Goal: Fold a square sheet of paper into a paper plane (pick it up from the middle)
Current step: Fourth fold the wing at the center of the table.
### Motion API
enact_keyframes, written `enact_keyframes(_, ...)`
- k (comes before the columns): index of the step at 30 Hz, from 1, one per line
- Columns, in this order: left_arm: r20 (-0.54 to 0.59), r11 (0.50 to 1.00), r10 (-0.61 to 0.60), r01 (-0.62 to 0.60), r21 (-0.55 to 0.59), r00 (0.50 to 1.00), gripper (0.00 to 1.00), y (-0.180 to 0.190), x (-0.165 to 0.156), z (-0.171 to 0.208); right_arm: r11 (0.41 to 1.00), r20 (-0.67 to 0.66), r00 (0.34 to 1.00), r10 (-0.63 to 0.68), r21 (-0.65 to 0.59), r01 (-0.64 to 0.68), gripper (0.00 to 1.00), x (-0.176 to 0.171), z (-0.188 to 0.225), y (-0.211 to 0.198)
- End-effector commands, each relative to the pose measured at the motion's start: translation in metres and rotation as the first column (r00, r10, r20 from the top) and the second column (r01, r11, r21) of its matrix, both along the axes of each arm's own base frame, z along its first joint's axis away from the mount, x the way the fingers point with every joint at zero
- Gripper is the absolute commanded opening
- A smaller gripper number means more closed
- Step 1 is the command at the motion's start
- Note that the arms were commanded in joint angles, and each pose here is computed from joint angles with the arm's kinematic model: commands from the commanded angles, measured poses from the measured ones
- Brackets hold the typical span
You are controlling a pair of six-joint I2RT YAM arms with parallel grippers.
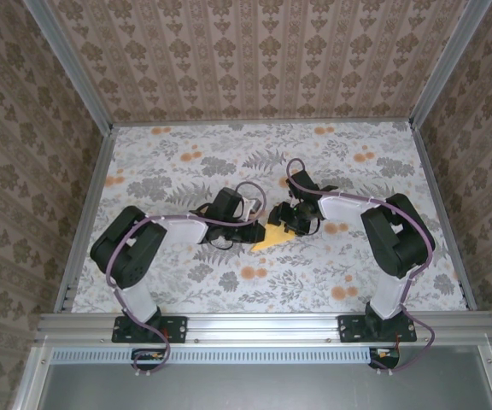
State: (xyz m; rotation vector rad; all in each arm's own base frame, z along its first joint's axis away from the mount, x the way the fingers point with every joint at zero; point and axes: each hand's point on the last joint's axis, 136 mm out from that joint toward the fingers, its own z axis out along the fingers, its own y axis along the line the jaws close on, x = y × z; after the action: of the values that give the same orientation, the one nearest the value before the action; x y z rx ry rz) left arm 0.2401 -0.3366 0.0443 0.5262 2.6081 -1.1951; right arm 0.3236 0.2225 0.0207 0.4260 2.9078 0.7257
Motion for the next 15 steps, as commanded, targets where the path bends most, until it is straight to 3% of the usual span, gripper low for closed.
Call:
enact_keyframes(1, 0.0, 1.0, 0.007, -0.007, 0.029, 1.0, 0.1, -0.0015, 0.0048, -0.0037, 0.985, -0.143, 0.988, -0.053, -0.169, 0.028, 0.59, -0.0301, -0.0449, -0.0362)
enact_keyframes(10, -0.005, 0.997, 0.034, -0.034, 0.063, 0.999, 0.09, 0.0037, 0.0095, -0.0112, 0.985, -0.126, 0.991, -0.043, -0.17, 0.021, 0.63, -0.0293, -0.0424, -0.0381)
enact_keyframes(15, -0.012, 0.997, 0.035, -0.034, 0.064, 0.999, 0.09, 0.0036, 0.0089, -0.0127, 0.979, -0.151, 0.987, -0.053, -0.202, 0.022, 0.59, -0.0326, -0.0471, -0.0431)
